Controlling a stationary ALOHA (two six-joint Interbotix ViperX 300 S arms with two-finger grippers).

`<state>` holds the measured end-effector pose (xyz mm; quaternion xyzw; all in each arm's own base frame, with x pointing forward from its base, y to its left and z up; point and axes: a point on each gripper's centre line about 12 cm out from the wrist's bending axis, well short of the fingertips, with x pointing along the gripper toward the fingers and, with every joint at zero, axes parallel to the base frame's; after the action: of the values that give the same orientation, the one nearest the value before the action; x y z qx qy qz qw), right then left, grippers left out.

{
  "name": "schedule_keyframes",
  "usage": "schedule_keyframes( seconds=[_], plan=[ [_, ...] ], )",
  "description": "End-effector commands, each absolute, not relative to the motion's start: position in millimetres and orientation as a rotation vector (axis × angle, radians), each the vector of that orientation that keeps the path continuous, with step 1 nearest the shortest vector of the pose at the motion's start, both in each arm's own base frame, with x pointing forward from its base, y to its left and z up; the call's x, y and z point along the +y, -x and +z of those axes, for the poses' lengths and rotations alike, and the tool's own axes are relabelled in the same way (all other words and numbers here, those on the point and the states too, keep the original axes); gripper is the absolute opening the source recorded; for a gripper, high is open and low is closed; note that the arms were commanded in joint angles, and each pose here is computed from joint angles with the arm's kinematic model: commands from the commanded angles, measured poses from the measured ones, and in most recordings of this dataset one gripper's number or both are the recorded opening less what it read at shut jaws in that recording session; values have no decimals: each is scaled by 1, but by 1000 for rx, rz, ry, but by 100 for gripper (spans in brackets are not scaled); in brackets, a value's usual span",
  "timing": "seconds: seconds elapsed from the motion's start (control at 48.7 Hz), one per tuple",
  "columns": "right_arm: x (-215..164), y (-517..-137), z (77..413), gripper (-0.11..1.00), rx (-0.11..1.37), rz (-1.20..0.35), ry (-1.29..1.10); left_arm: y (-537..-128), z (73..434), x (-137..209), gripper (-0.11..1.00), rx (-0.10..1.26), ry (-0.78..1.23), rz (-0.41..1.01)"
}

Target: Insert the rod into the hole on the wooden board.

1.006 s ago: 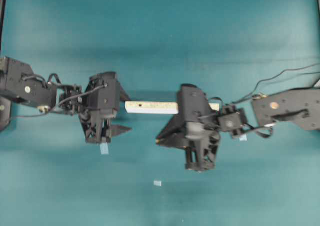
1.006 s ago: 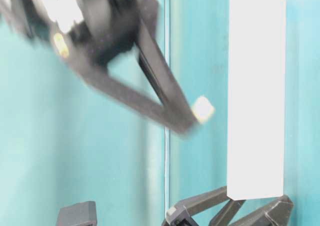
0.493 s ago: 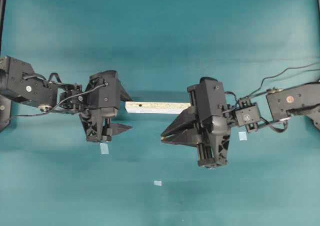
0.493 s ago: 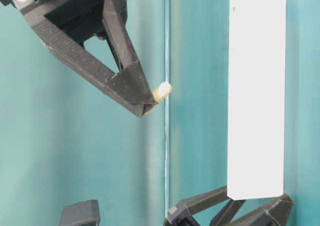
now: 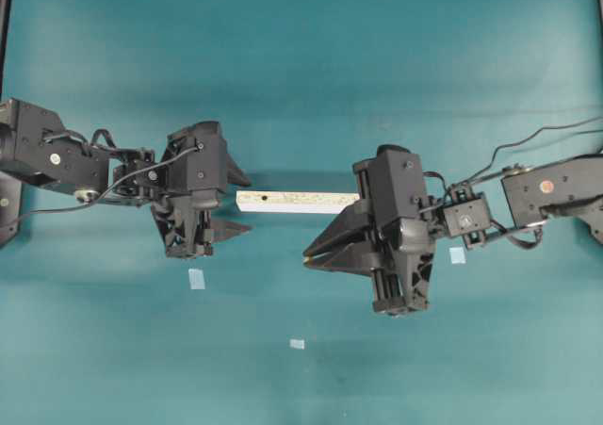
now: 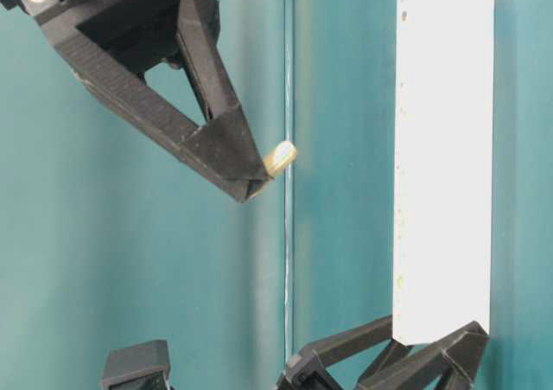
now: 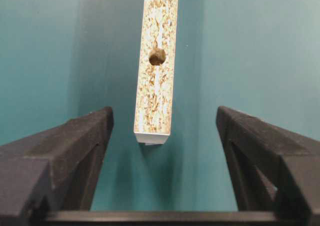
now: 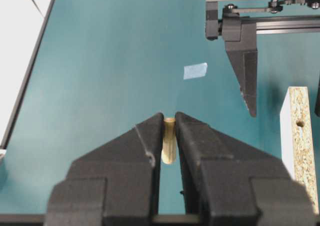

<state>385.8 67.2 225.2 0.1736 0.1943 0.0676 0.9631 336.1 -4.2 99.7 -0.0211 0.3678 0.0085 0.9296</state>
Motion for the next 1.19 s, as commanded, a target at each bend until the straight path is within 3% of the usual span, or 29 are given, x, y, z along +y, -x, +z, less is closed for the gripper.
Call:
schedule_keyframes(
  seconds=[0.0,0.267,1.17],
  plan=[
    [68,-385,239,11,352,150,-352,-339,106,-3,83,729,36,16],
    [68,-385,239,11,354,149,-354,-339,106,-3,59,727,33,15],
    [68,-384,239,11,351,151,-354,-341,106,1,56,721,18,20]
  ],
)
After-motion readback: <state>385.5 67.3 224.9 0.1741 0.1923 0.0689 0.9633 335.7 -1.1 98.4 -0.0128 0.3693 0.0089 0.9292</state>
